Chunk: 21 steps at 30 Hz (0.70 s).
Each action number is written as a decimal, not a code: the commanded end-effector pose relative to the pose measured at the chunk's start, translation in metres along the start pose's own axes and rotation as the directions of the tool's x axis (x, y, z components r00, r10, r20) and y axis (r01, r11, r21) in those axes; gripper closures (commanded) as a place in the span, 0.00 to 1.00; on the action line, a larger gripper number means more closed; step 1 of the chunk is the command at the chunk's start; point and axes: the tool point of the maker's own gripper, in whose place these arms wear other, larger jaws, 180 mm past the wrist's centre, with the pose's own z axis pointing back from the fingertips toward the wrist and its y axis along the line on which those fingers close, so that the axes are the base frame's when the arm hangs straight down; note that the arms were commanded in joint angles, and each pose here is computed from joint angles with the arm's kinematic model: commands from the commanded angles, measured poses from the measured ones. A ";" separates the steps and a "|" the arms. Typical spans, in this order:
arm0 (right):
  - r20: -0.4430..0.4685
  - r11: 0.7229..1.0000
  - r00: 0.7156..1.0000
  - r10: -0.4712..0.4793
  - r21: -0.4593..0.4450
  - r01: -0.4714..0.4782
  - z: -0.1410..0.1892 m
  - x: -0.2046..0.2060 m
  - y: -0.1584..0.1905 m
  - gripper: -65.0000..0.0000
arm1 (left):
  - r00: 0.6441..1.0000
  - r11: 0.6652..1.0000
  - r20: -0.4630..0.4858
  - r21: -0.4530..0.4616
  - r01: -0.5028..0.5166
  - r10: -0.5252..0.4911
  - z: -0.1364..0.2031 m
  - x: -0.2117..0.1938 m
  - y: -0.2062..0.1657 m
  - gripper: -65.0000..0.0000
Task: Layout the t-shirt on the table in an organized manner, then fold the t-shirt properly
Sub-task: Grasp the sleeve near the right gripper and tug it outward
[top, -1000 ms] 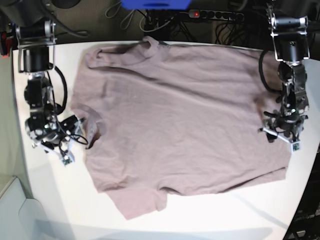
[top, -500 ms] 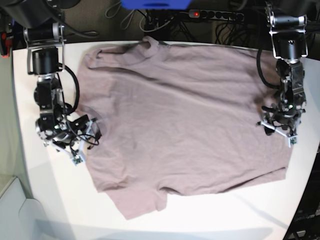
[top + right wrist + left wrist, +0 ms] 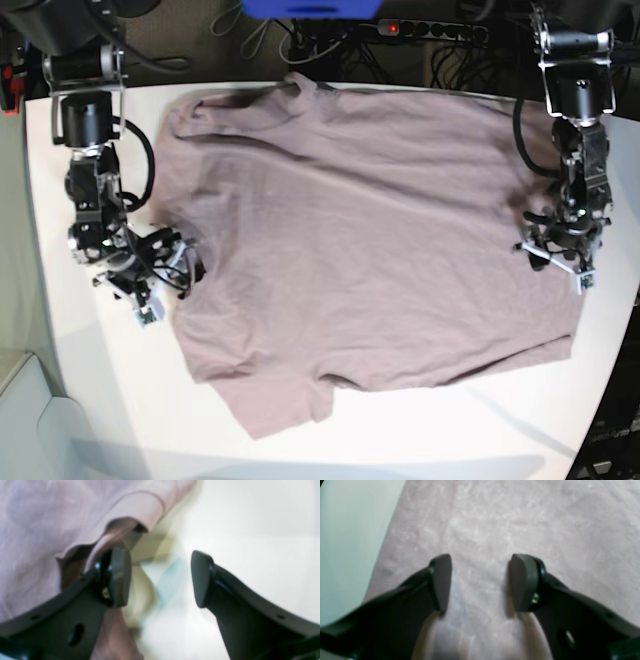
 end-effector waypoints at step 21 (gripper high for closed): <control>0.027 0.969 0.997 0.078 -0.239 -0.069 0.057 0.010 -0.068 0.41 | 0.998 1.000 0.058 0.008 0.001 -0.002 0.001 0.025 0.004 0.44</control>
